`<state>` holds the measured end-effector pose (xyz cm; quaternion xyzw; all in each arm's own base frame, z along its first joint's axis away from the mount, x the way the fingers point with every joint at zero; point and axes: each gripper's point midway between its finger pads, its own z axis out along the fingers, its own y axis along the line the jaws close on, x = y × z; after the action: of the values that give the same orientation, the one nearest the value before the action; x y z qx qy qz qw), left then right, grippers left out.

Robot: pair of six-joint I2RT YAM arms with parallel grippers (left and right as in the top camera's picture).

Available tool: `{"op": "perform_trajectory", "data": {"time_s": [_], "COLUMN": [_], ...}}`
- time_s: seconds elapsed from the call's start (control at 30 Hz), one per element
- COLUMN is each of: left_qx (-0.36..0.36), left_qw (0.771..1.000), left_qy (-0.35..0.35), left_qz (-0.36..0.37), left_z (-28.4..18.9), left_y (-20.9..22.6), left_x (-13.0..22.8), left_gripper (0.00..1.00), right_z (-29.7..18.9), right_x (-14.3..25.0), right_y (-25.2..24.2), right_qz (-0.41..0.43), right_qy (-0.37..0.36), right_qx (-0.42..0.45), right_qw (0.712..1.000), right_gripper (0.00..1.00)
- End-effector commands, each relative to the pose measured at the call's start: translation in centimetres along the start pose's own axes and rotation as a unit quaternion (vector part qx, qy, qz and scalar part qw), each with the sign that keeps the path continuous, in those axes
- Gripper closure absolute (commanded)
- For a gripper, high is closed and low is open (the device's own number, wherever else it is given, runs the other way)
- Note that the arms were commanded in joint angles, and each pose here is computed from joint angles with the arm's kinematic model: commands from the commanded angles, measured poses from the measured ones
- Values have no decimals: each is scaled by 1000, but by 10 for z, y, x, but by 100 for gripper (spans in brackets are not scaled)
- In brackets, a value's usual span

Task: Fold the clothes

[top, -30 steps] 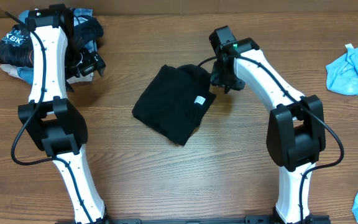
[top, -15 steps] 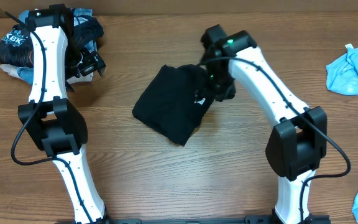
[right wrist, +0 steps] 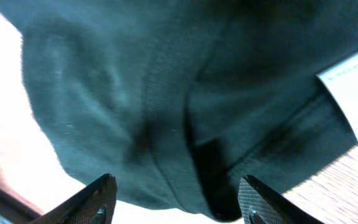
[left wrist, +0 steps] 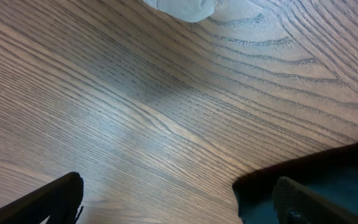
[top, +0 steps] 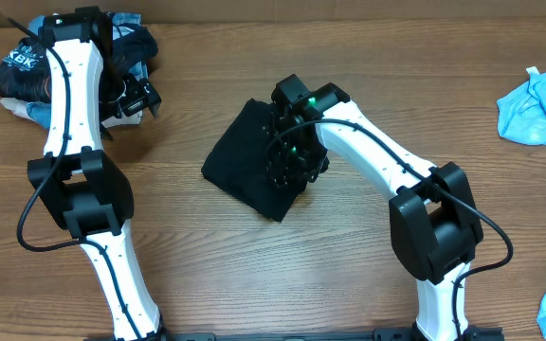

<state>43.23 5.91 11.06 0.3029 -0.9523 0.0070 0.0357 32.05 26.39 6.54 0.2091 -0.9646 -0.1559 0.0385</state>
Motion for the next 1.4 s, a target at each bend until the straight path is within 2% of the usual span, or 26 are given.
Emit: {"op": "perform_trajectory", "data": {"time_s": [0.0,0.13,0.33,0.43,0.6,0.67,0.73,0.8,0.97,1.13,1.2,1.33,1.37], "left_qx": [2,1,1,1,1,1,1,1,-1,-2,-3,-4,-4], "left_qw": [1000,1000,1000,1000,1000,1000,1000,1000,1000,1000,1000,1000,1000], "left_qy": [3,3,2,2,2,2,2,2,1,0,0,0,0], "left_qz": [-3,-3,-3,-3,-3,-3,-3,-3,-3,-3,-1,-2,-2], "left_z": [0,0,0,0,0,0,0,0,0,0,0,0,0], "left_y": [1,1,2,2,1,2,2,2,2,3,3,3,3], "left_x": [1,0,0,0,0,0,0,0,0,0,0,-1,-1], "left_gripper": [0,0,0,0,0,0,0,0,0,0,0,0,0], "right_z": [-10,-9,-1,4,6,7,8,8,2,-8,-10,-12,-9], "right_x": [-2,-4,0,5,10,11,12,11,-2,-13,-15,-16,-13], "right_y": [16,18,19,27,41,44,45,42,14,-1,-7,-15,-11], "right_qz": [-18,-21,-22,-24,-29,-33,-35,-35,-20,-44,-48,-46,-47], "right_qy": [-15,-19,-8,1,10,12,12,10,-16,-34,-36,-37,-32], "right_qx": [-31,-33,-32,-50,-75,-75,-74,-63,8,25,30,29,15], "right_qw": [999,999,999,998,997,997,997,997,1000,998,998,998,998], "right_gripper": [34,39,39,51,62,73,76,74,62,31,25,23,25]}}
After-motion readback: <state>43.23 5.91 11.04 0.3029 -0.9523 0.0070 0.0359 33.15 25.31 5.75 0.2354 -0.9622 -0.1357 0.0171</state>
